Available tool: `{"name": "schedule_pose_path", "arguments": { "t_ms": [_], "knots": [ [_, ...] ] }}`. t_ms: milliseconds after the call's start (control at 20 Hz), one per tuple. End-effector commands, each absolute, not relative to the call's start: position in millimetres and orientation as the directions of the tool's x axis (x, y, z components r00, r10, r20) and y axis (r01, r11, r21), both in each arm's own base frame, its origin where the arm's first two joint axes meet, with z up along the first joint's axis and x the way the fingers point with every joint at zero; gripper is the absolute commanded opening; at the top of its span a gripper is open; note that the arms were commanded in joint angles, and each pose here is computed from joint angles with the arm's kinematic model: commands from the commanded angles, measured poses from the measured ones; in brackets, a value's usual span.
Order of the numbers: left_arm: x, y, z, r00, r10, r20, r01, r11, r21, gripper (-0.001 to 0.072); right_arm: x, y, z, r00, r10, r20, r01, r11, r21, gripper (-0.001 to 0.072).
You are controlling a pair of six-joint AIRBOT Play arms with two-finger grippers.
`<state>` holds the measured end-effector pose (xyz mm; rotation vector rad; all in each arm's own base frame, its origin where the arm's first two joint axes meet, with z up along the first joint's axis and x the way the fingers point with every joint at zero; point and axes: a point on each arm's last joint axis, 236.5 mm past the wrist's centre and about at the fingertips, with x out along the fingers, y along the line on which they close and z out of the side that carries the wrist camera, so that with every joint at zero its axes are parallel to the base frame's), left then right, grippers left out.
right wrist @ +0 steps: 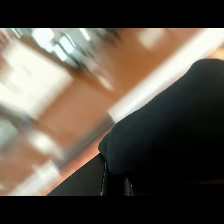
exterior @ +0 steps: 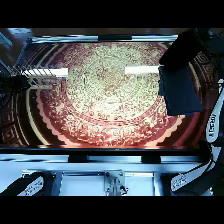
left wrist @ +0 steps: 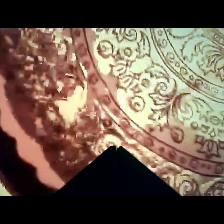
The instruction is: Fold the shirts.
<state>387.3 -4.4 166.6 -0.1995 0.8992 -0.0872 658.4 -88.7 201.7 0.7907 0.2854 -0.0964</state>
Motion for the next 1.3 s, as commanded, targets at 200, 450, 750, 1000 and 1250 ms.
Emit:
{"name": "schedule_pose_path", "arguments": {
  "t_ms": [200, 450, 750, 1000, 1250],
  "knots": [
    [388.5, -4.3, 167.8, 0.626, -0.158, -0.763, 0.012, 0.981, -0.193, 0.0029, 518.7, -133.4, 153.8, 0.587, -0.182, -0.789, 0.542, 0.812, 0.216, 0.0061],
    [389.6, -12.3, 169.3, 0.629, -0.174, -0.757, 0.055, 0.982, -0.179, 0.0028, 460.6, -123.4, 96.5, 0.315, -0.133, -0.940, 0.639, 0.762, 0.106, 0.0061],
    [388.5, -23.8, 169.7, 0.622, -0.206, -0.755, 0.089, 0.977, -0.193, 0.0029, 410.2, -115.8, 32.1, 0.066, -0.093, -0.993, 0.705, 0.709, -0.019, 0.0061],
    [388.7, -24.1, 170.0, 0.623, -0.208, -0.754, 0.090, 0.977, -0.195, 0.0029, 395.0, -115.2, 10.2, -0.002, -0.090, -0.996, 0.714, 0.697, -0.065, 0.0061],
    [390.2, -23.8, 171.1, 0.629, -0.206, -0.749, 0.089, 0.977, -0.194, 0.0029, 395.3, -112.5, 9.6, 0.000, -0.078, -0.997, 0.660, 0.749, -0.059, 0.0559]
  ]
}}
